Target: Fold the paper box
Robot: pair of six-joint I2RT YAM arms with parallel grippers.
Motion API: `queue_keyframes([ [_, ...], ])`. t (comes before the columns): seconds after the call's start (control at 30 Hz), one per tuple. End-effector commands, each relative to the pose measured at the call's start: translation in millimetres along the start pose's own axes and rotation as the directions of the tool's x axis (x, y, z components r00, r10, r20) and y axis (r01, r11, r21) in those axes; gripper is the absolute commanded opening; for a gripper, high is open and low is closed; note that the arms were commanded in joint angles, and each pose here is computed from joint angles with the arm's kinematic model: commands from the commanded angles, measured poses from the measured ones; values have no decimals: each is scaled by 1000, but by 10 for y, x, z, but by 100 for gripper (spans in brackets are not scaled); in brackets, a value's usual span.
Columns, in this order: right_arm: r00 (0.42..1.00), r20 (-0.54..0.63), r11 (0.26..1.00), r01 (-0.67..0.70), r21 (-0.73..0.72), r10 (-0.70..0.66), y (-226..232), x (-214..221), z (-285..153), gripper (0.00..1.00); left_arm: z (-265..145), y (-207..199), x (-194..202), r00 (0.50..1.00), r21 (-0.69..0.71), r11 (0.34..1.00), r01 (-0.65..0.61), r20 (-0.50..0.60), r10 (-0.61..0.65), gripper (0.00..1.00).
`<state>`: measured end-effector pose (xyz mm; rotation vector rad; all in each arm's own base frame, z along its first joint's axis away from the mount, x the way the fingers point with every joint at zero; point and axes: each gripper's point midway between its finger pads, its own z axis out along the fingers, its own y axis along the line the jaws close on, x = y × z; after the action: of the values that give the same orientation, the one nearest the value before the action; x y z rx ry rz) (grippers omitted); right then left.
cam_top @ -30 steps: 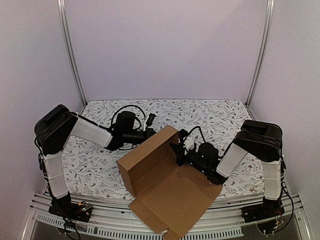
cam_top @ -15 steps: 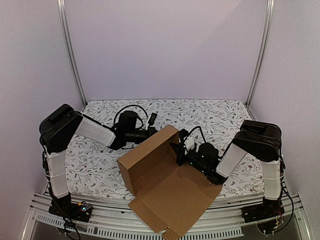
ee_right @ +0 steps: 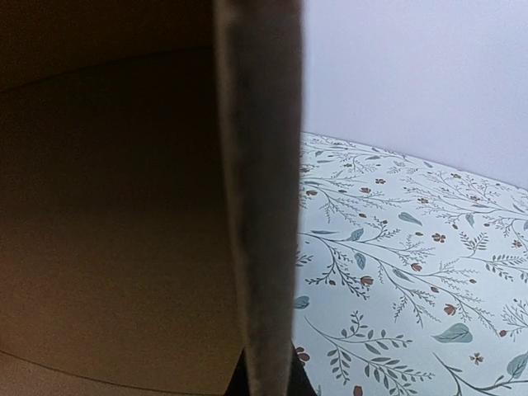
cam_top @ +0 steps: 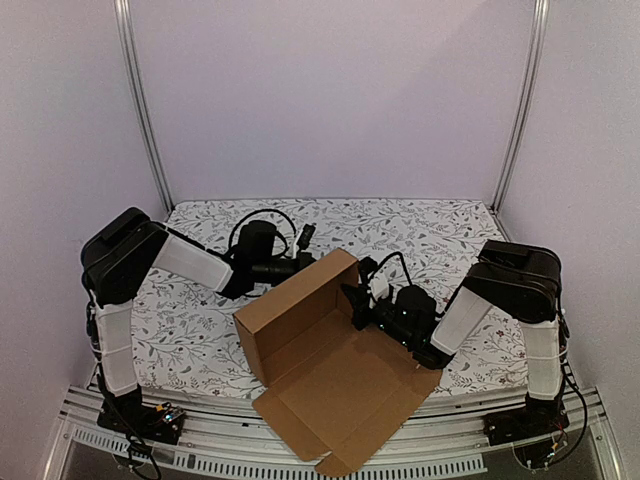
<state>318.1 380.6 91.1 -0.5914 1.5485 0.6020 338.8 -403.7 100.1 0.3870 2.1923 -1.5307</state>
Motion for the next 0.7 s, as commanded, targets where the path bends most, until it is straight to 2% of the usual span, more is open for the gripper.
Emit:
queue_keyframes([
  [0.0, 1000, 26, 998, -2, -64, 4, 200, -25, 50, 0, 76, -367, 297, 994, 113, 993, -42, -96, 53, 0],
  [0.43, 999, 32, 999, 22, -28, -21, 123, -110, -45, 0, -311, 36, 104, 999, -64, 998, 1, -40, -4, 0],
  [0.67, 998, 2, 996, 69, -59, -69, 172, -151, -75, 0, -683, 254, -94, 1000, -273, 962, -29, 0, 30, 0],
])
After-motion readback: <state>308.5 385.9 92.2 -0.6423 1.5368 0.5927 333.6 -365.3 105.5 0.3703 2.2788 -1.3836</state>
